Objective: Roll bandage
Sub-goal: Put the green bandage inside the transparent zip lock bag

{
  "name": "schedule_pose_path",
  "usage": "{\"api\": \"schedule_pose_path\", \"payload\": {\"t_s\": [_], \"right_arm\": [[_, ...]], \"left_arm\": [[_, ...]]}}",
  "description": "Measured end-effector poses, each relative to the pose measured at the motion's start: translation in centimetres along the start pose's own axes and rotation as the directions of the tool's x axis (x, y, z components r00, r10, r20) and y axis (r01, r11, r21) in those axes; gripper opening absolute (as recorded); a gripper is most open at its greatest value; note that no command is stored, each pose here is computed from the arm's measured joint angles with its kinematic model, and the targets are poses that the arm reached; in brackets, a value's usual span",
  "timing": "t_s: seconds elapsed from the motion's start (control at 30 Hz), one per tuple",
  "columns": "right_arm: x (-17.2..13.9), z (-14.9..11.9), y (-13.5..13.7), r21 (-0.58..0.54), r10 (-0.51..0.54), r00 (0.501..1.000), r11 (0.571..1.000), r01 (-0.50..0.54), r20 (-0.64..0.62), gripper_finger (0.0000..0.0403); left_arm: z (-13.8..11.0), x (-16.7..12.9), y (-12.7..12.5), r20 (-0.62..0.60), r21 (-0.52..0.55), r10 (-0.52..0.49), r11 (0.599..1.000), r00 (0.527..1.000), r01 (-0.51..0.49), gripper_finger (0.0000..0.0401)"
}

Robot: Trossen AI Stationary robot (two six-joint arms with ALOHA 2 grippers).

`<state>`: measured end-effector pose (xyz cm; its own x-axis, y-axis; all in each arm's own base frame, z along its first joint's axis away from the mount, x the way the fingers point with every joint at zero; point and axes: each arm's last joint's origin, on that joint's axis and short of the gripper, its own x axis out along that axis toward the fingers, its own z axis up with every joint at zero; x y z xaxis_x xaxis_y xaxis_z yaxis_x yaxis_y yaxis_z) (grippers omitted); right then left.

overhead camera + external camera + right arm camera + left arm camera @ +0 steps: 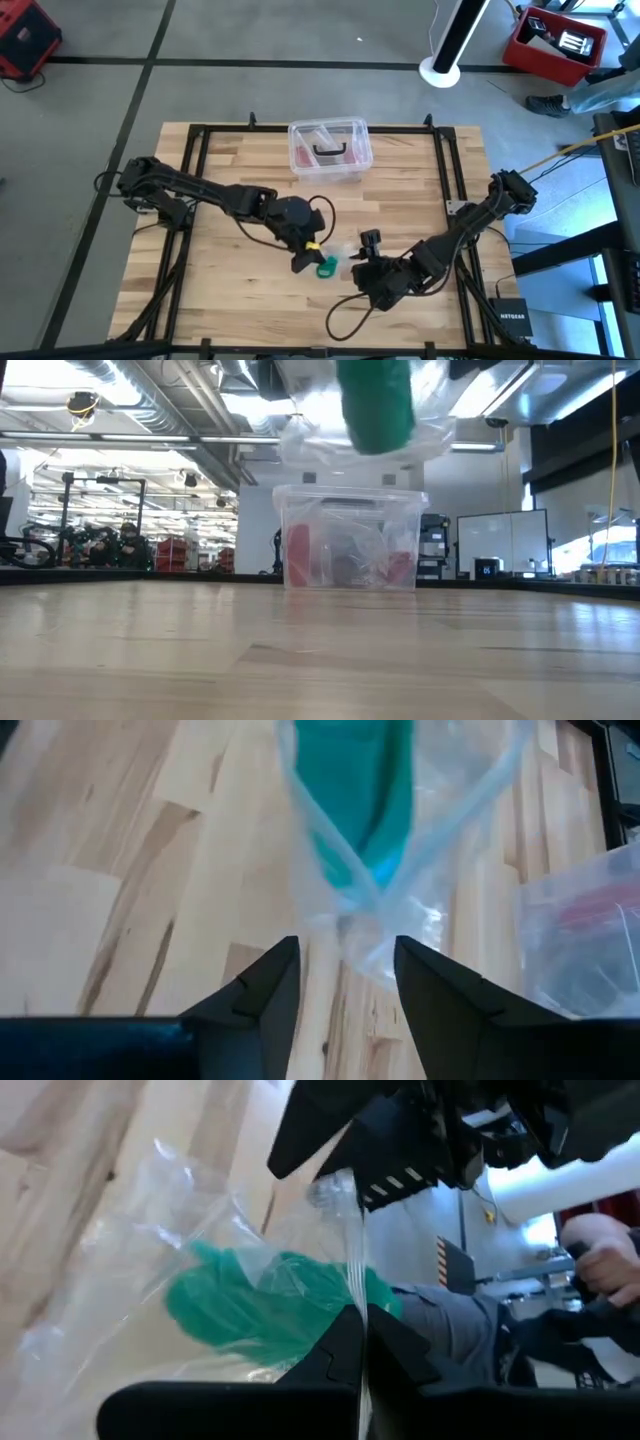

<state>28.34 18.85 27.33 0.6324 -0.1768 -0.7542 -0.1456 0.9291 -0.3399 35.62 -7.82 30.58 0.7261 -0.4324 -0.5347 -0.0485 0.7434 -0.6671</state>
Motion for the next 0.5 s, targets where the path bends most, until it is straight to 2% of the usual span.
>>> {"api": "schedule_pose_path", "payload": {"t_s": [0.23,0.4,0.5], "right_arm": [[0.1,0.3,-0.3,0.03,-0.047,0.998,0.998,0.046,0.029,0.0165],[-0.8,1.0,-0.5,0.042,-0.042,0.998,0.998,0.04,0.039,0.0165],[-1.7,2.0,-0.8,0.062,-0.003,0.998,0.998,-0.001,0.066,0.0165]], "left_arm": [[0.1,0.0,-0.1,0.024,0.026,0.007,1.0,1.0,-0.008,0.0001],[0.0,0.1,0.1,0.023,0.024,0.034,0.999,0.999,-0.035,0.0001],[0.0,0.1,0.1,0.03,0.029,0.044,0.999,0.999,-0.045,0.0001]]}}
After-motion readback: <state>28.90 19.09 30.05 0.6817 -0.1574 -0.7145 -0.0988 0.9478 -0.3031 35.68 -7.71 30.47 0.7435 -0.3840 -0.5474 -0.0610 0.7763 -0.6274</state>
